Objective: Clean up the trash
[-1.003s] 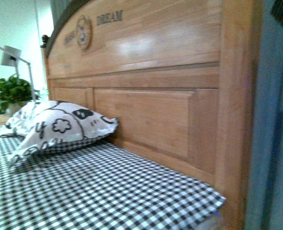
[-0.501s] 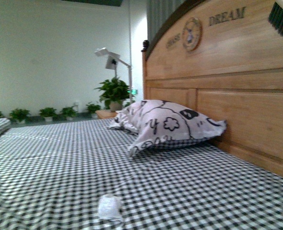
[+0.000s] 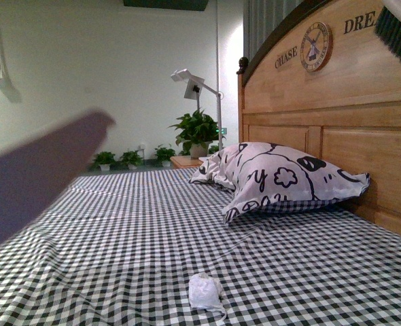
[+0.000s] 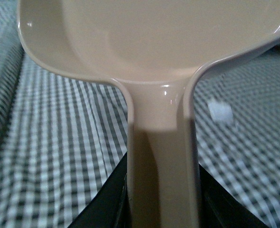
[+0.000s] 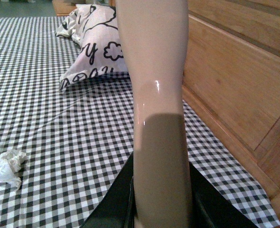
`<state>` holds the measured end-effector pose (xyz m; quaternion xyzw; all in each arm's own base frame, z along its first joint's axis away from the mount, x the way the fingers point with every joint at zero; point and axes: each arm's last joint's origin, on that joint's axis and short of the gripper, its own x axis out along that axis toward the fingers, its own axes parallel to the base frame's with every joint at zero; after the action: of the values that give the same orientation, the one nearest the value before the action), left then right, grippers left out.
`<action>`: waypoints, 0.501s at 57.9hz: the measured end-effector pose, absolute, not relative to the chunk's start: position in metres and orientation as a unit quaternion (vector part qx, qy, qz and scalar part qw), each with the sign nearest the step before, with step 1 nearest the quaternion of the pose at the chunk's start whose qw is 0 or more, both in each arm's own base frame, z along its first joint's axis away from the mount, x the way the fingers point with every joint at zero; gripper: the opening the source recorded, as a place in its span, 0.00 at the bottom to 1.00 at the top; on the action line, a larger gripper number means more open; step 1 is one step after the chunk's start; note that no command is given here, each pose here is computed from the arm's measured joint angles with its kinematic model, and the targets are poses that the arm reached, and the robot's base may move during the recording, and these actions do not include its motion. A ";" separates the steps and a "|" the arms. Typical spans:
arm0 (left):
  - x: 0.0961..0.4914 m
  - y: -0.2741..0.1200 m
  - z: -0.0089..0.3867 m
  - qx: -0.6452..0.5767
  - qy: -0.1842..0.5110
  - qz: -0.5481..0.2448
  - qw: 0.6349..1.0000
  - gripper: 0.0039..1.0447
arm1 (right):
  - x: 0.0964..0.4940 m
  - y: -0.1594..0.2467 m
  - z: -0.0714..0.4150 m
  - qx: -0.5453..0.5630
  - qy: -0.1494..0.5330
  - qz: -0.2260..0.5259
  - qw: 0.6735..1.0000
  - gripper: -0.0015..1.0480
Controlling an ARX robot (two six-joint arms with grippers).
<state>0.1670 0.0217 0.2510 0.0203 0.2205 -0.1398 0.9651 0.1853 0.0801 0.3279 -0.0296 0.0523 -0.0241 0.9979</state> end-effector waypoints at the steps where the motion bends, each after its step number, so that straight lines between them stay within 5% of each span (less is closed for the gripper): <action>1: 0.174 0.026 0.249 0.036 0.240 -0.137 0.960 0.25 | 0.185 0.080 0.328 -0.030 0.052 -0.025 0.998 0.19; 29: 0.246 0.034 0.216 0.286 0.316 -0.189 0.885 0.25 | 0.185 0.080 0.328 -0.030 0.052 -0.026 0.998 0.19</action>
<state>0.2459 0.0342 0.2164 0.2863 0.3162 -0.1886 0.8846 0.1853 0.0799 0.3280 -0.0295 0.0521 -0.0259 0.9979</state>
